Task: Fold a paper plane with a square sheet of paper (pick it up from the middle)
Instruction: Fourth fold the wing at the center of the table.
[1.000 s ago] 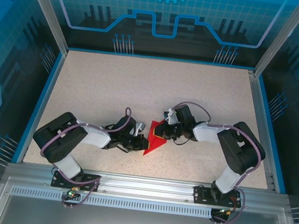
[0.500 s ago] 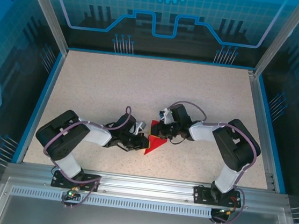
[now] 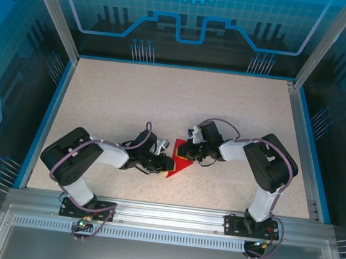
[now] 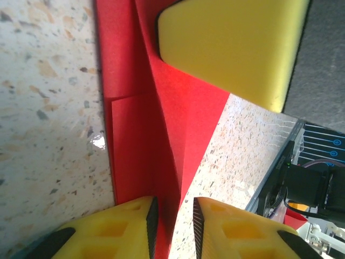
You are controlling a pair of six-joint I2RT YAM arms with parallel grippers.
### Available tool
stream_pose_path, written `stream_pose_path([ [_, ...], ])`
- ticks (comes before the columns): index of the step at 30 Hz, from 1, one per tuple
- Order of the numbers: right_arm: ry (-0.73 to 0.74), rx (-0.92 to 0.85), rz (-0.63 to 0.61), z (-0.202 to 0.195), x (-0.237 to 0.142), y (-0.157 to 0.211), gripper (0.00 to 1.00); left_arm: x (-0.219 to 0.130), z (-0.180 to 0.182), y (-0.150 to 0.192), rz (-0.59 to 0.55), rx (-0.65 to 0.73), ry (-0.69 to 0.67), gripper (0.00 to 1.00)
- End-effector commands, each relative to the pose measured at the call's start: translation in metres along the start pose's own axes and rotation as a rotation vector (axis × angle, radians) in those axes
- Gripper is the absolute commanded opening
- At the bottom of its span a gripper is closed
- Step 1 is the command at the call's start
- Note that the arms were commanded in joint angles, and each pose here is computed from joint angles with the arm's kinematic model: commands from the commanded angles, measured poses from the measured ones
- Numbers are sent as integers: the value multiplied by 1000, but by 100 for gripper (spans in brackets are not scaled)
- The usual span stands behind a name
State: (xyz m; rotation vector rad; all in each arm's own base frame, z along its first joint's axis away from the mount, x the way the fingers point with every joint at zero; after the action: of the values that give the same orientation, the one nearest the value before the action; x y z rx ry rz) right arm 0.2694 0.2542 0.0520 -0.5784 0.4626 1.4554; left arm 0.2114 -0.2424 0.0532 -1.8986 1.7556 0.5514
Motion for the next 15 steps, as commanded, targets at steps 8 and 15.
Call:
stream_pose_path([
  [8,-43,-15,-13,8,-1,-10,12,-2,14,9,17,18,-138,25],
  [15,-39,-38,-33,16,-13,-9,13,0,20,10,-5,-1,-170,12],
])
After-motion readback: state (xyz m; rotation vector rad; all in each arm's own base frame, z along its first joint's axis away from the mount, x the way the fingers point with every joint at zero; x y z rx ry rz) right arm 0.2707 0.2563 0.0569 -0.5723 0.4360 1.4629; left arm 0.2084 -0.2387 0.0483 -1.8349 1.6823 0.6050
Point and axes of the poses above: each hand's point on the last joint's axis, 136 mm out from that joint toward the fingers, its own x axis out along the fingers, its own z axis along the line the jaws close on, y = z × x, the point moved 5 cm from there along -x, back along the fingers
